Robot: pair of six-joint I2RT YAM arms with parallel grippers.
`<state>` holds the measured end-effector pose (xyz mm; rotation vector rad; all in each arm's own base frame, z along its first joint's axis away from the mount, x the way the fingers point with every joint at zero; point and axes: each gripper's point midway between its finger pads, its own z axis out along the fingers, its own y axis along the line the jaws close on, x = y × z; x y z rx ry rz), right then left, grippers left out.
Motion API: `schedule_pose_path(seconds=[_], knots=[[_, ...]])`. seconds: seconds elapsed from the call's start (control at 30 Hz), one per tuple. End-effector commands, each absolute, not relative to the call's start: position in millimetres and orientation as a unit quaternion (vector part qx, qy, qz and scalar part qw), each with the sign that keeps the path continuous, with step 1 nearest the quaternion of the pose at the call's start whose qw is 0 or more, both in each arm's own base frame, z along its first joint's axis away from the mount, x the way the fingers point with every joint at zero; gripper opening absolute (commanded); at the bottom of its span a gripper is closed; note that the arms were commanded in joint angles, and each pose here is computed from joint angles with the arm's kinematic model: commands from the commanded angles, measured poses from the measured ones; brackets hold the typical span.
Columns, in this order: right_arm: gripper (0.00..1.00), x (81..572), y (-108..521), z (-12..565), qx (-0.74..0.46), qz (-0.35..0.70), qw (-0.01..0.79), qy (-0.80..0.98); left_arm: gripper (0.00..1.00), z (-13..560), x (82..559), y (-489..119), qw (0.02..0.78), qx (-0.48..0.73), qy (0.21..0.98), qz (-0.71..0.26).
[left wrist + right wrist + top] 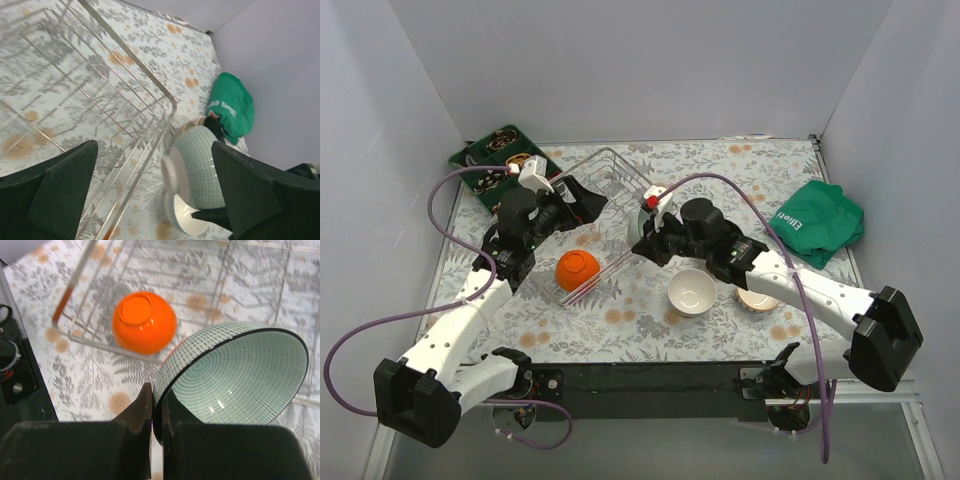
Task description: Unload the bowls from the dish rack
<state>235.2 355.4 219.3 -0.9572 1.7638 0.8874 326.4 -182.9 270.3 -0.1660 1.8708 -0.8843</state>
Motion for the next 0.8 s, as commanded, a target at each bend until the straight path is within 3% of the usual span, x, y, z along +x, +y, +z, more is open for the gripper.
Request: schedule_pose_path(seconds=[0.0, 0.33, 0.77], knots=[[0.01, 231, 324, 223, -0.379, 0.306, 0.446, 0.751, 0.98, 285, 338, -143, 0.573, -0.077, 0.772, -0.262], [0.01, 192, 254, 177, -0.365, 0.21, 0.323, 0.848, 0.98, 280, 336, -84, 0.622, -0.109, 0.766, -0.116], [0.01, 172, 239, 121, -0.38, 0.148, 0.235, 0.882, 0.98, 274, 337, -80, 0.62, -0.109, 0.77, -0.1]])
